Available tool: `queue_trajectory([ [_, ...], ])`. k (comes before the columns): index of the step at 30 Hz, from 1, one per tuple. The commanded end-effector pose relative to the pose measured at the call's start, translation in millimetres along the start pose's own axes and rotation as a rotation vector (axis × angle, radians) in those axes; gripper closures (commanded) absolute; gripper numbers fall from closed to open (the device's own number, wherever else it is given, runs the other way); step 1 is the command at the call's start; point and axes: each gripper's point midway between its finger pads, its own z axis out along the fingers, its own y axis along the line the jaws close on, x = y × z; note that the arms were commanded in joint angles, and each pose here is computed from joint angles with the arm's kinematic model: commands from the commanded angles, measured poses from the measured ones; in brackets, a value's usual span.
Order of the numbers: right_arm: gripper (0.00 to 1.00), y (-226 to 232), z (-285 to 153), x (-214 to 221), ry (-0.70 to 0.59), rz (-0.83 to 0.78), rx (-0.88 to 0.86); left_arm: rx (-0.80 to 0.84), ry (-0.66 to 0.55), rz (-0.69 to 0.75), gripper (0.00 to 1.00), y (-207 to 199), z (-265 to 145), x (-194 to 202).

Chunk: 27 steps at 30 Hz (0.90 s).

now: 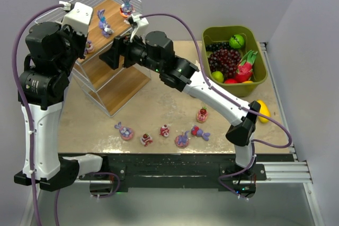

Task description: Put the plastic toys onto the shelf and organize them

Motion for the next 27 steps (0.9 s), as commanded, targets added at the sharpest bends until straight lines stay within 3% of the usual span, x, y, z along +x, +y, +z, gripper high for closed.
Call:
queue_trajectory([
  [1,0.23,11.7,-16.9,-36.1,-0.081,-0.012,-0.032,-0.014,-0.001,-0.003,0.74,4.0,0.6,-1.4],
  [13,0.23,3.2,-16.7,-38.7,-0.083,0.002,-0.025,-0.001,-0.031,-0.008,0.49,4.4,0.0,-12.0],
  [17,0.21,0.7,-17.3,-38.8,-0.076,0.006,-0.025,-0.016,-0.062,-0.024,0.26,10.5,-9.0,-21.6],
  [20,0.19,-0.9,-19.3,-37.9,-0.064,0.012,-0.025,-0.022,-0.082,-0.035,0.15,13.9,-16.4,-26.8],
  [25,0.15,-11.4,-29.4,-39.2,-0.044,-0.010,0.016,-0.034,-0.126,-0.064,0.01,19.5,-31.8,-35.3],
  [27,0.13,-21.0,-37.7,-41.4,-0.043,-0.022,0.064,-0.029,-0.162,-0.072,0.00,21.0,-41.1,-42.1],
])
